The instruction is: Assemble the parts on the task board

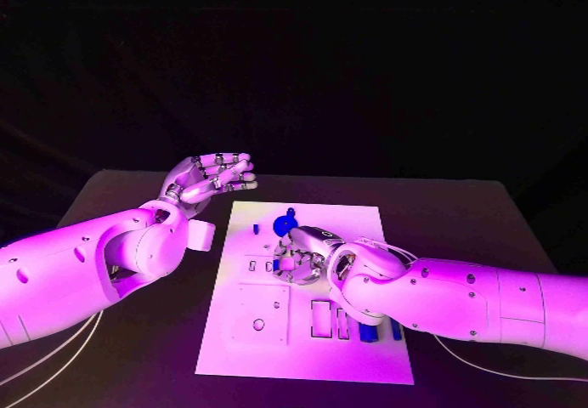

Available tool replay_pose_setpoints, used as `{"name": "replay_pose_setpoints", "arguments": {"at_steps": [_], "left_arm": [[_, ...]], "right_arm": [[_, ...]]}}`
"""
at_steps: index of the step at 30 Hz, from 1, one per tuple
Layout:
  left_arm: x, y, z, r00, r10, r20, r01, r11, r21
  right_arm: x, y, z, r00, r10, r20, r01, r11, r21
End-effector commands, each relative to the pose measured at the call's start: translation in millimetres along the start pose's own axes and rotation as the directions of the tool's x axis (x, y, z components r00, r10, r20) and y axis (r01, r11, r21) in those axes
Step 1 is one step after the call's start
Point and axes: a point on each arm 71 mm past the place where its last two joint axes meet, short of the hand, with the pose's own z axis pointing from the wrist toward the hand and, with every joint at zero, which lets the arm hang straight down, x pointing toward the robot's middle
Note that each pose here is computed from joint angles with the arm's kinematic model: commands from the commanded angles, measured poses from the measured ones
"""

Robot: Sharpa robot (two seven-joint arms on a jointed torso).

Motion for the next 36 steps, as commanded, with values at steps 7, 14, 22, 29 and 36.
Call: {"name": "replay_pose_setpoints", "arguments": {"at_steps": [7,14,22,29,36], "left_arm": [[1.8,-0.7,0.3,1.000,-0.012,-0.018,0.012,1.000,0.006],[1.6,-0.4,0.4,1.000,-0.012,-0.018,0.012,1.000,0.004],[1.4,0.0,0.5,1.000,-0.011,-0.018,0.012,1.000,0.003],[1.1,0.3,0.4,1.000,-0.011,-0.017,0.011,1.000,0.001],[1.0,0.6,0.5,1.000,-0.010,-0.016,0.010,1.000,0.000]], "right_arm": [[3.3,-3.9,-0.5,1.000,-0.018,-0.024,0.018,1.000,0.018],[3.0,-4.3,-0.5,1.000,-0.017,-0.019,0.018,1.000,0.021],[3.2,-3.9,-0.4,1.000,-0.016,-0.016,0.016,1.000,0.022],[3.4,-3.8,-0.5,1.000,-0.015,-0.012,0.015,1.000,0.022],[3.3,-3.3,-0.5,1.000,-0.013,-0.009,0.013,1.000,0.019]]}}
